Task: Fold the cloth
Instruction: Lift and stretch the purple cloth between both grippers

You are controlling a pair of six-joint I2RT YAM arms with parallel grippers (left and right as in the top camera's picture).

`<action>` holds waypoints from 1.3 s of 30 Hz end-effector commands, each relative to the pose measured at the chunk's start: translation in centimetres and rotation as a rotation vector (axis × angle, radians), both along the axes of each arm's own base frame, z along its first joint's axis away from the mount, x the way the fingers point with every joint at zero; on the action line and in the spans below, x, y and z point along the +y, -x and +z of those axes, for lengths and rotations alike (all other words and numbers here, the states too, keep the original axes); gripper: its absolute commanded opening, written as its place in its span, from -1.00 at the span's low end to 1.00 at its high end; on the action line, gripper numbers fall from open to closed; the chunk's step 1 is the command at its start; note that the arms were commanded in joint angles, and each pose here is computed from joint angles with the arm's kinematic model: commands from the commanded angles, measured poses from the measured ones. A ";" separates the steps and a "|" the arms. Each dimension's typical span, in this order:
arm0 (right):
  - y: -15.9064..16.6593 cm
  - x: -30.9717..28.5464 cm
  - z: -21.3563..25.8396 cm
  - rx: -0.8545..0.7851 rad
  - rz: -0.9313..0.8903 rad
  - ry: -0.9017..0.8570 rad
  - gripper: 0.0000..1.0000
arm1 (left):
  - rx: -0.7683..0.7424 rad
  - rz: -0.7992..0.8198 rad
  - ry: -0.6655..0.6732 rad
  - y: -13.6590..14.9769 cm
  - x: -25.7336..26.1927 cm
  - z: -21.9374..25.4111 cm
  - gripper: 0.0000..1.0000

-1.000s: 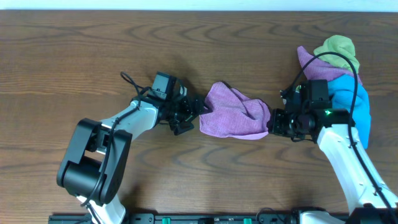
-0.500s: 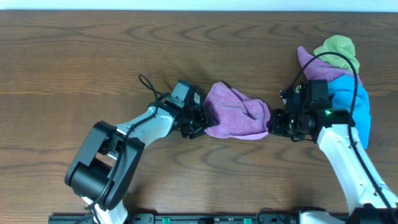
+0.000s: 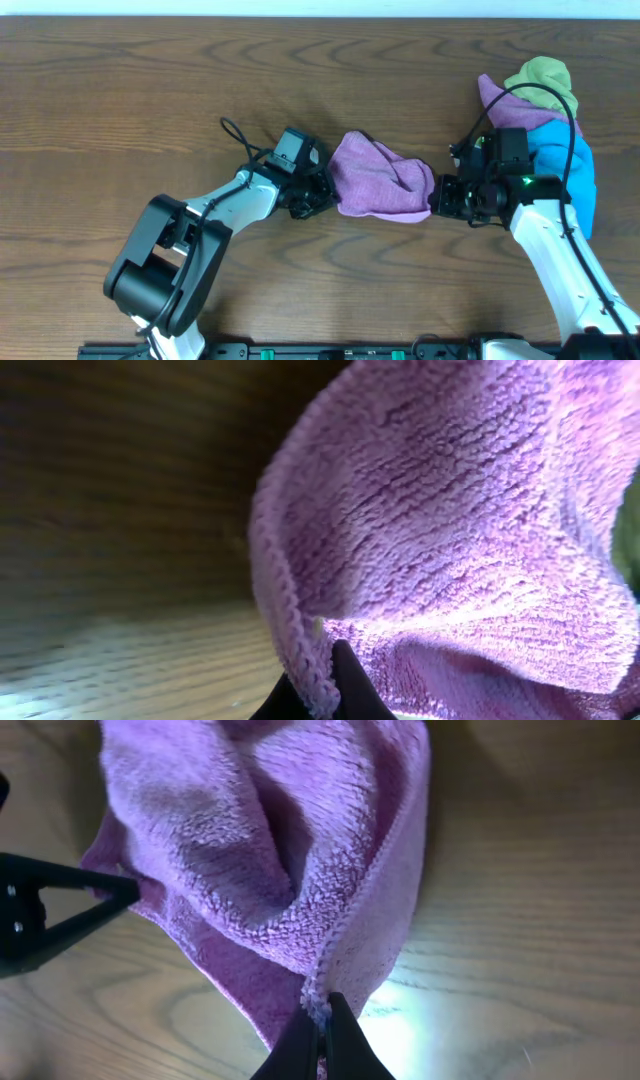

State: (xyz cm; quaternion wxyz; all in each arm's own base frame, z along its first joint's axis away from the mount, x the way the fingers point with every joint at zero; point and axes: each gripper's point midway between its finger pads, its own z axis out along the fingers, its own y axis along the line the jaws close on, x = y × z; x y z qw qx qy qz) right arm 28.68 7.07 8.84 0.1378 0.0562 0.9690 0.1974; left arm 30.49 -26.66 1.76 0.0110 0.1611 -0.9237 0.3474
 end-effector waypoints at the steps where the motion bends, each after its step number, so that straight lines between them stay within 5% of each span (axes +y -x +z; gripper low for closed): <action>1: -0.6 0.9 1.5 -0.085 0.059 -0.022 -0.98 | -0.123 0.025 0.063 -3.1 0.5 4.7 -0.88; 8: -3.7 1.1 5.6 -0.287 0.014 -0.052 -0.97 | -0.390 0.145 0.158 -8.7 3.7 15.9 -0.88; 14: -7.5 1.6 9.6 -0.477 -0.039 -0.122 -0.97 | -0.496 0.201 0.162 -11.1 5.2 21.1 -0.88; 22: -11.5 1.8 14.0 -0.689 -0.069 -0.171 -0.97 | -0.573 0.275 0.111 -13.0 6.5 22.6 -0.88; 29: -14.4 2.6 14.9 -0.692 -0.049 -0.175 -0.97 | -0.636 0.299 0.135 -14.4 7.6 24.2 -0.88; 39: -11.7 3.3 14.1 -0.572 0.067 -0.137 -0.97 | -0.526 0.126 0.194 -11.4 7.6 22.7 -0.88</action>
